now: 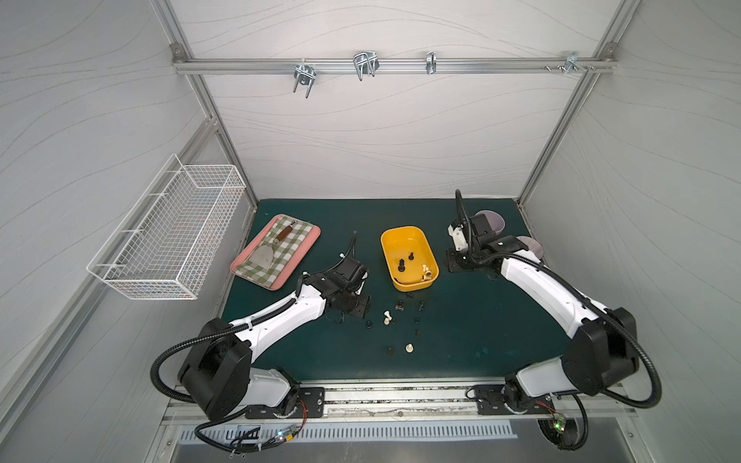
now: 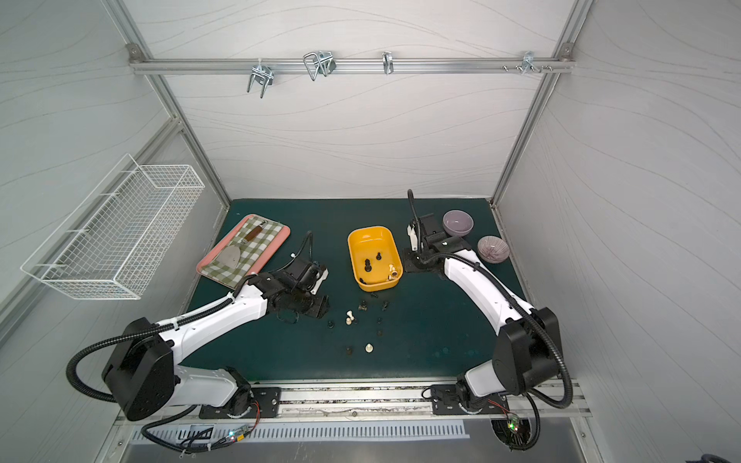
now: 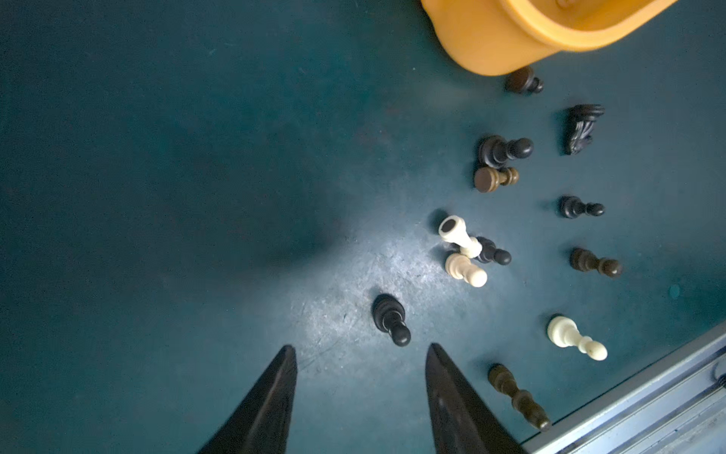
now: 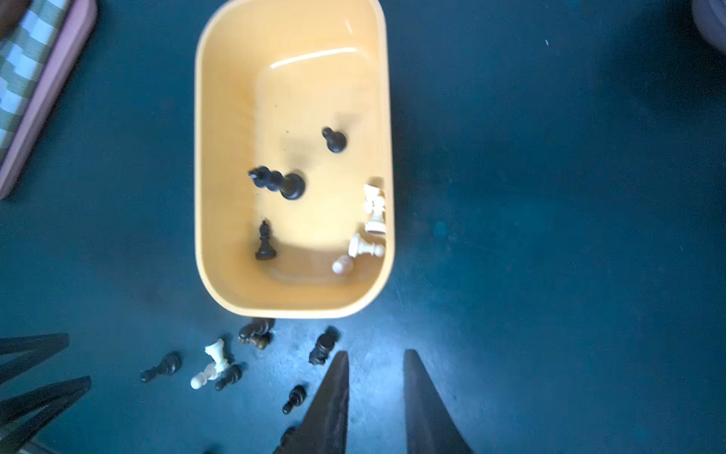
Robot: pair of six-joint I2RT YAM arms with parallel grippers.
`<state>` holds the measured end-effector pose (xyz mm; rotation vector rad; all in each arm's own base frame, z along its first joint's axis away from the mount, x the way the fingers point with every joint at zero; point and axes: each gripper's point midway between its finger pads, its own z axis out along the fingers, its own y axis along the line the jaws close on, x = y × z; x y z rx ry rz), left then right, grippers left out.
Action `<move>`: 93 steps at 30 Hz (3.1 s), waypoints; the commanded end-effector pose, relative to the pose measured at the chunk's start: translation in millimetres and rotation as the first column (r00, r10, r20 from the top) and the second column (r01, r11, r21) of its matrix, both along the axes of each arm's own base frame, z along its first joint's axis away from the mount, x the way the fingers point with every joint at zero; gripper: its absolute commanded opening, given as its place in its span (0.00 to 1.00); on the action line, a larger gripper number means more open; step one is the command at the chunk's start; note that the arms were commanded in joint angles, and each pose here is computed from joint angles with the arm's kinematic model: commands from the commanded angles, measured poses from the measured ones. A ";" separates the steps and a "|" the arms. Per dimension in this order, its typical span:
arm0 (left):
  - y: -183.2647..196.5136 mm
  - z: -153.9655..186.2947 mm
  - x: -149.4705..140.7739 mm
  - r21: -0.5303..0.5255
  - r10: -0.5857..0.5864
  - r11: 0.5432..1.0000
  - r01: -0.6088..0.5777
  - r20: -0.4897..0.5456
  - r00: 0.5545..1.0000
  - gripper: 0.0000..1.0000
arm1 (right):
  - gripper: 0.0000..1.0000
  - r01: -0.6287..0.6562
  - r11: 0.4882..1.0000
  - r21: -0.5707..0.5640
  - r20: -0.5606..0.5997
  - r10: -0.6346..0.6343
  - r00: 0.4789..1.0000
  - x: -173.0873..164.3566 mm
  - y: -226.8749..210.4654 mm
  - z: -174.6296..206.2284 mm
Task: Put the chess pieces into the storage box
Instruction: Place the chess piece in the storage box, then pick up the chess piece at the center of the board.
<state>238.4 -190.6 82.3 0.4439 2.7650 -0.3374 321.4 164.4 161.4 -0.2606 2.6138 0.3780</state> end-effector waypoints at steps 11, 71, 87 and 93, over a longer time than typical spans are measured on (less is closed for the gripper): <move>-16.1 -19.5 -14.6 0.063 -0.059 0.996 0.063 -0.055 0.997 0.50 | 0.27 0.093 0.995 0.031 -0.073 -0.091 0.993 -38.3 -33.4 -22.0; -52.1 3.9 10.3 0.029 -0.131 0.991 0.131 -0.014 0.991 0.10 | 0.27 0.117 0.992 0.049 -0.087 -0.112 0.990 -45.8 -43.6 -25.1; -84.1 71.7 109.1 -0.070 -0.118 0.989 0.131 0.165 0.979 0.10 | 0.26 0.134 0.989 0.064 -0.077 -0.129 0.989 -55.7 -47.9 -22.5; -95.7 72.0 143.4 -0.060 -0.125 0.989 0.138 0.179 0.976 0.10 | 0.26 0.140 0.988 0.069 -0.069 -0.135 0.988 -58.7 -49.3 -18.5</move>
